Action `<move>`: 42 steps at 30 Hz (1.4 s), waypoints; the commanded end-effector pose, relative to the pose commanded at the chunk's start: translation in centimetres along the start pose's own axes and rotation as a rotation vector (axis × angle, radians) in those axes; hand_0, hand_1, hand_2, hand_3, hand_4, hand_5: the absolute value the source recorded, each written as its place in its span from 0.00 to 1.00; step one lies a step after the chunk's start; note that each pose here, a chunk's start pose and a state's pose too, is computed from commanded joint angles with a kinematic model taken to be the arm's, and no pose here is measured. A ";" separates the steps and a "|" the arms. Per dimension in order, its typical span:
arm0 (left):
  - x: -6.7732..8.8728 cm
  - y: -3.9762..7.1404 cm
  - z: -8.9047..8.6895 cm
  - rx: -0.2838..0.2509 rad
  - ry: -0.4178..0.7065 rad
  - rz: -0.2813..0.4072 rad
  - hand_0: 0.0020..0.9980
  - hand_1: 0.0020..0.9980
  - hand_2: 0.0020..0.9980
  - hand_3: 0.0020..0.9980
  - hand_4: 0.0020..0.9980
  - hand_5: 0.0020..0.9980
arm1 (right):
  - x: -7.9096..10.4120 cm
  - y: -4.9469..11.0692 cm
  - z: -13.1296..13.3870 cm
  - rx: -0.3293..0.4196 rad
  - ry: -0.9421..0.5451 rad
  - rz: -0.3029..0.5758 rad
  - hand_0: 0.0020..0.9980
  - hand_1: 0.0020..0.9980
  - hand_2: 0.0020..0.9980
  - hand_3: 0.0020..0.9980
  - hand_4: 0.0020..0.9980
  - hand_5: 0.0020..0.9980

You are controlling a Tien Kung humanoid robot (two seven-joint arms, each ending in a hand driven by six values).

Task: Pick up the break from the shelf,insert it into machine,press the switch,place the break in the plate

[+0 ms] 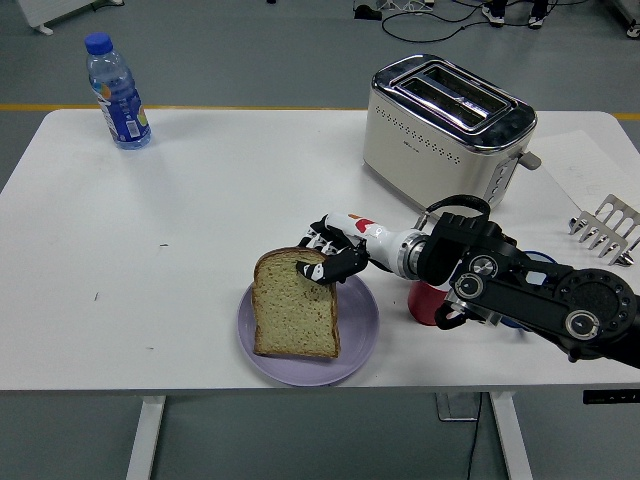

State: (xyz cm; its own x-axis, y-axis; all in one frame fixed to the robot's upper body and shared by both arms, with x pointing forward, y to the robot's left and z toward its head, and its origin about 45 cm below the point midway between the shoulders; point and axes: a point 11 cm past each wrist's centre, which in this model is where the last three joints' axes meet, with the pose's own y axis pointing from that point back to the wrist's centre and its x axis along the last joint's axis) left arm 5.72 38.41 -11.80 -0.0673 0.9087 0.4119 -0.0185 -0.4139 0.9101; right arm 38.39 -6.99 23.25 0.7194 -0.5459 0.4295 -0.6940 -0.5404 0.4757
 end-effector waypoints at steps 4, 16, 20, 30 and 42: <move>0.0 0.0 0.1 -0.002 0.000 -0.001 0.62 0.45 0.43 0.51 0.27 0.80 | -0.2 -0.4 0.4 -0.010 -0.006 0.003 0.23 0.29 0.37 0.44 0.42 0.00; -0.1 0.0 0.2 -0.003 -0.002 -0.002 0.62 0.45 0.43 0.51 0.27 0.80 | -0.6 -1.4 -0.2 0.031 0.040 0.007 0.31 0.40 0.46 0.52 0.42 0.00; -0.1 0.0 0.1 -0.001 -0.001 -0.002 0.62 0.45 0.43 0.51 0.27 0.80 | -1.0 -1.6 -0.4 0.043 0.067 -0.001 0.31 0.40 0.46 0.52 0.42 0.00; 0.0 0.0 0.0 0.004 -0.014 -0.002 0.62 0.45 0.43 0.51 0.27 0.80 | -1.2 -2.3 -0.8 0.074 0.098 0.007 0.52 0.59 0.57 0.58 0.52 0.00; 0.0 0.0 -0.3 0.009 -0.020 -0.002 0.62 0.45 0.43 0.51 0.27 0.80 | -0.7 -2.6 -0.6 0.089 0.149 0.036 0.70 0.72 0.70 0.71 0.59 0.02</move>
State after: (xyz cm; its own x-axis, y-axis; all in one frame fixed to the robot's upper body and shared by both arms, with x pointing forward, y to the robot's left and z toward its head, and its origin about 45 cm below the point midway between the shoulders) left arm 5.46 38.40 -11.84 -0.0474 0.9104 0.4109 -0.0094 -0.4118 0.9112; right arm 39.69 -4.83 22.15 0.6852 -0.4686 0.5576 -0.7147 -0.5802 0.3907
